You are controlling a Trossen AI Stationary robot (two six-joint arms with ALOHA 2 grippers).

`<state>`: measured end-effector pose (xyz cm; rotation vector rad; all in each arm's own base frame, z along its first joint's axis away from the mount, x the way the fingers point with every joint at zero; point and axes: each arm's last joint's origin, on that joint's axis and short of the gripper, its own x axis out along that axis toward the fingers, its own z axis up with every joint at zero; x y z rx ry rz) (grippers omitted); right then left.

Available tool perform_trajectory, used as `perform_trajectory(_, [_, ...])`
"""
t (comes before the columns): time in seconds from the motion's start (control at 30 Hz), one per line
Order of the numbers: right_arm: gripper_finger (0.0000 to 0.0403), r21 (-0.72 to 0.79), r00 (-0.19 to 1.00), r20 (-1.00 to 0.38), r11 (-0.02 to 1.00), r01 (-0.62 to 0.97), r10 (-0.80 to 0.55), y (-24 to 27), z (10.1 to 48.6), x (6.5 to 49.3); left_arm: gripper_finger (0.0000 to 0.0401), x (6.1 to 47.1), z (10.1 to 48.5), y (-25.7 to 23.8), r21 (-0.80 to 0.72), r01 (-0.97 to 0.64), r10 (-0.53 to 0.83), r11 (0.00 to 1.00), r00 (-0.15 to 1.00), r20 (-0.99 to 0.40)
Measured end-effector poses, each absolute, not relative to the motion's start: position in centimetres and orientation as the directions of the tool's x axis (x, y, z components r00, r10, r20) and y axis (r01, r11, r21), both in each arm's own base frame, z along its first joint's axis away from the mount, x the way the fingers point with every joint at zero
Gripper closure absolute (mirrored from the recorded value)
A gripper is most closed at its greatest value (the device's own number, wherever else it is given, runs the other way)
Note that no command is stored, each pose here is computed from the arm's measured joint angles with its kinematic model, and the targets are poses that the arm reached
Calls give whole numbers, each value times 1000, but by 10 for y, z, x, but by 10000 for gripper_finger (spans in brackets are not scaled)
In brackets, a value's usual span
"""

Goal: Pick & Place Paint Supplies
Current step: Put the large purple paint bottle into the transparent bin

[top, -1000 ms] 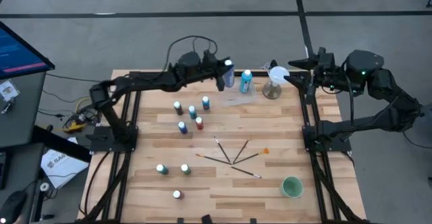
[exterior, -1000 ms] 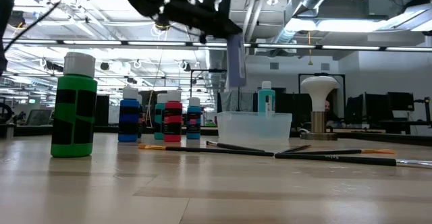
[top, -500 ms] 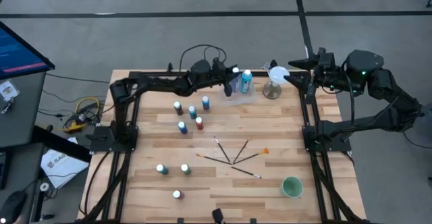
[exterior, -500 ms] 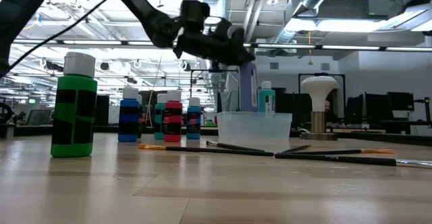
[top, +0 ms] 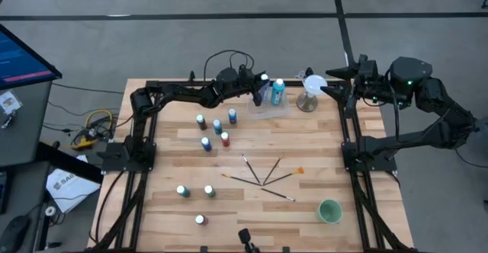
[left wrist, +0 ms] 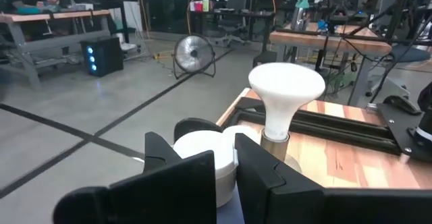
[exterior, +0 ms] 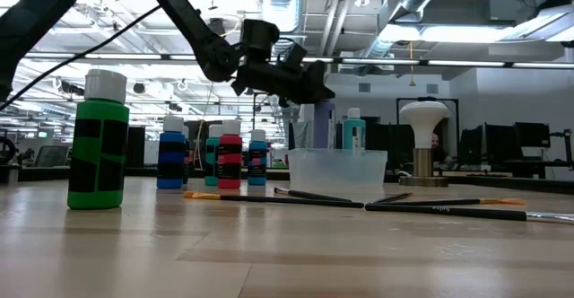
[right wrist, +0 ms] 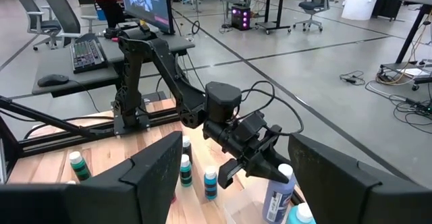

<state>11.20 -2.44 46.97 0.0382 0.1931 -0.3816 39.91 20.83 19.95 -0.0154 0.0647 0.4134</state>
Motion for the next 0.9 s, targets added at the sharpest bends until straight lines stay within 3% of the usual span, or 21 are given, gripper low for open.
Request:
perform_trajectory(0.43, [137, -20, 911, -193, 929, 369, -366, -24, 470, 112, 401, 404, 194, 202, -36, -386, 383, 922, 921, -76])
perform_trajectory(0.9, [137, -35, 911, -191, 930, 366, -366, -24, 470, 112, 401, 411, 199, 186, -25, -572, 571, 820, 821, -26])
